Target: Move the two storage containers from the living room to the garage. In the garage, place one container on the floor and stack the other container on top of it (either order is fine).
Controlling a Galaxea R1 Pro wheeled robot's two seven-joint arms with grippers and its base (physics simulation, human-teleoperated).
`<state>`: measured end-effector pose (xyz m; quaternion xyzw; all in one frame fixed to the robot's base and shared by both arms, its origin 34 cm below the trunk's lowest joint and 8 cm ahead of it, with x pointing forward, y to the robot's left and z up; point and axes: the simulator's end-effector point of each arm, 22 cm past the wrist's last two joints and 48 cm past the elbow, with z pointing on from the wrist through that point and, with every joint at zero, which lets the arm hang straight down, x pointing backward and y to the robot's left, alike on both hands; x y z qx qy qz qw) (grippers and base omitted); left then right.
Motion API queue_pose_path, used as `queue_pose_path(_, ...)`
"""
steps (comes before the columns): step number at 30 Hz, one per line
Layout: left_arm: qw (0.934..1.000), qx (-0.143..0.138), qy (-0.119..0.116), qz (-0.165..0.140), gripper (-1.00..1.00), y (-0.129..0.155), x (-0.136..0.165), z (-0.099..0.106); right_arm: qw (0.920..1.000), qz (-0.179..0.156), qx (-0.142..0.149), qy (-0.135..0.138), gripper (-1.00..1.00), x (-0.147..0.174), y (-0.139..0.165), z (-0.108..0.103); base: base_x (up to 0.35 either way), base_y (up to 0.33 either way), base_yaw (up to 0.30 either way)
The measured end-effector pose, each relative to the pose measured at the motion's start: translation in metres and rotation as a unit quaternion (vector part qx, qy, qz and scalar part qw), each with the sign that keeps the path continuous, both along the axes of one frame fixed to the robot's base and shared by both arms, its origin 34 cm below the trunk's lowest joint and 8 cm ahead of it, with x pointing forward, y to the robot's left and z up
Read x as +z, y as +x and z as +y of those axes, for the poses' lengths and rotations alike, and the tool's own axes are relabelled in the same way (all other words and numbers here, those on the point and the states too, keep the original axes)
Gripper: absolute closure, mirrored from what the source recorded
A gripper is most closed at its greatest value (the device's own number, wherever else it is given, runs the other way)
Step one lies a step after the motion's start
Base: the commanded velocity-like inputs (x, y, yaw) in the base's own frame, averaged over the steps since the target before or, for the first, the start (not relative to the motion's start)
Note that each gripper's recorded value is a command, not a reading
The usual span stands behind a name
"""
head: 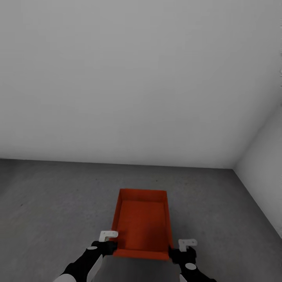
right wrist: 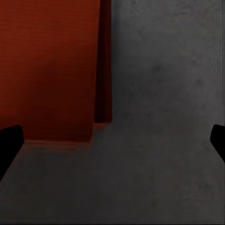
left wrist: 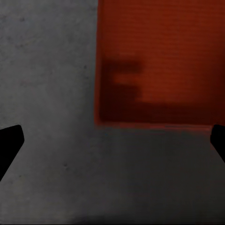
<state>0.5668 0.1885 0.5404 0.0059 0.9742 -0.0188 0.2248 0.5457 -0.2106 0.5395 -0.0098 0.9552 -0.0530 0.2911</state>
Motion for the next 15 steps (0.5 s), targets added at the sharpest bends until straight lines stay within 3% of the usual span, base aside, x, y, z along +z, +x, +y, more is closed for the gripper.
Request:
queue_pose_path(6, 1.0, 0.0, 0.0, -0.004, -1.0, 0.003, 0.004, 0.0, 0.9992, -0.014, -0.024, -0.028, -1.0, 0.008, 0.005, -0.015, -0.346, 0.0, 0.0)
queue_pose_path(15, 0.9999, 0.0, 0.0, -0.011, -1.0, 0.007, 0.009, 0.0, 0.9986, -0.029, -0.028, -0.035, -1.0, 0.018, 0.014, -0.017, -0.346, 0.0, 0.0)
